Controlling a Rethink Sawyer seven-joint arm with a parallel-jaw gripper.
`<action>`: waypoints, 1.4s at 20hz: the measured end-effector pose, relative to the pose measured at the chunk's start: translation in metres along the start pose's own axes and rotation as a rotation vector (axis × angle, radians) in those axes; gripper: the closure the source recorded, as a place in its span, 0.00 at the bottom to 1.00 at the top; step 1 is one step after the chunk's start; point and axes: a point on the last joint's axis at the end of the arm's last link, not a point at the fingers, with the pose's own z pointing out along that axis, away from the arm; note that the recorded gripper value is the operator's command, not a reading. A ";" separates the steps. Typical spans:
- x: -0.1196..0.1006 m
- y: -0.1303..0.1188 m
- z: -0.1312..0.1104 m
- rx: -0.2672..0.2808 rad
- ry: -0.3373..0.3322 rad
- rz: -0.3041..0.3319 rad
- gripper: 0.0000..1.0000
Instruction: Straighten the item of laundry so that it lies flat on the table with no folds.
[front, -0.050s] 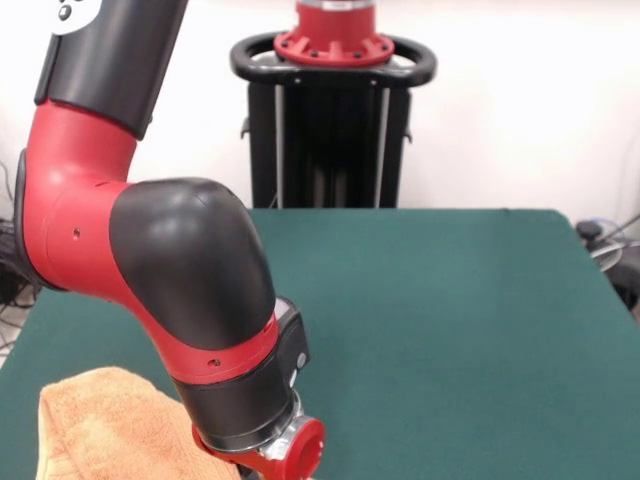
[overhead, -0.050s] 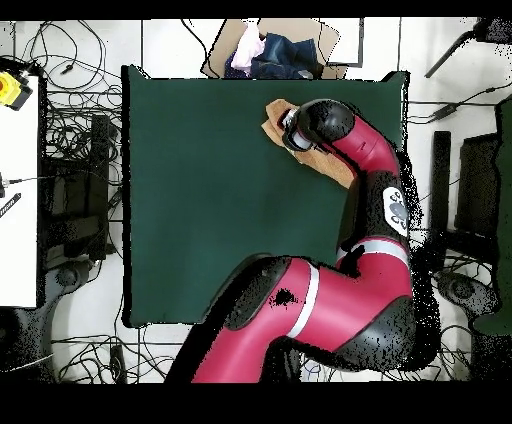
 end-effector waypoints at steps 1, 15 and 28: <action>0.000 0.000 0.000 0.000 0.000 0.000 0.00; 0.000 0.000 0.000 0.000 0.000 0.000 0.00; -0.002 -0.004 0.003 0.003 -0.016 0.003 1.00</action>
